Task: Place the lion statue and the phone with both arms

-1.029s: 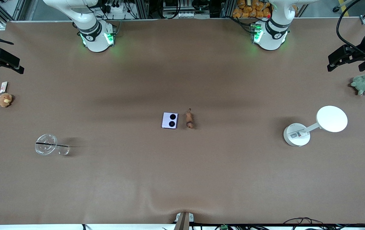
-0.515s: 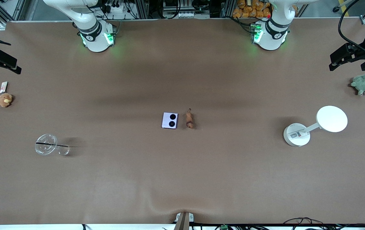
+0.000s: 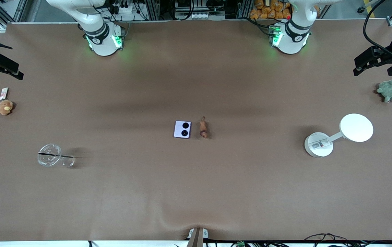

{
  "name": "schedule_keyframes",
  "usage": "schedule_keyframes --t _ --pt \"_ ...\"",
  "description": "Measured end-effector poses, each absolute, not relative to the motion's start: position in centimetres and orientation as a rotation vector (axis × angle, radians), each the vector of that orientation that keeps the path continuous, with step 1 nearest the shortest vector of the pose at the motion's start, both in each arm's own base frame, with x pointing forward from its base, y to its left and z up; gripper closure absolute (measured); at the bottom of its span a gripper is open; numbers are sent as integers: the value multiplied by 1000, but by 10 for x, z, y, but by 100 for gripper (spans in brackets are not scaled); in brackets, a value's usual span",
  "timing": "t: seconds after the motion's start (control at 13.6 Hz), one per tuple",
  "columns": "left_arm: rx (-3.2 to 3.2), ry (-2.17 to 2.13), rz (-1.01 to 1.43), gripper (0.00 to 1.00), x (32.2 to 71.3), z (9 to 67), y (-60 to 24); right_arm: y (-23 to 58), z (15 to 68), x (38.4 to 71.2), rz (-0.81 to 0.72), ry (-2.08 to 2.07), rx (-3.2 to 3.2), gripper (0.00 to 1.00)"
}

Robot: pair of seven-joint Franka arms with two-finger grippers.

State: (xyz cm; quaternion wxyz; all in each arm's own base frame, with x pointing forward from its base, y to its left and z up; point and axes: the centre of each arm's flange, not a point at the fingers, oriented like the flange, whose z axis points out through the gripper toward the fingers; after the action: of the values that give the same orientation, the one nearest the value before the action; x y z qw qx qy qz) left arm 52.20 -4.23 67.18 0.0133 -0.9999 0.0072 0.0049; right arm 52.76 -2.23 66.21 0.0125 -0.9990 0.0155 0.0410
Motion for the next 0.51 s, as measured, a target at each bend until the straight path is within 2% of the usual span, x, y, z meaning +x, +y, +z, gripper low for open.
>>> schedule_keyframes --t 0.51 --pt "-3122 26 55 0 528 659 -55 -21 660 529 133 46 -3113 0"
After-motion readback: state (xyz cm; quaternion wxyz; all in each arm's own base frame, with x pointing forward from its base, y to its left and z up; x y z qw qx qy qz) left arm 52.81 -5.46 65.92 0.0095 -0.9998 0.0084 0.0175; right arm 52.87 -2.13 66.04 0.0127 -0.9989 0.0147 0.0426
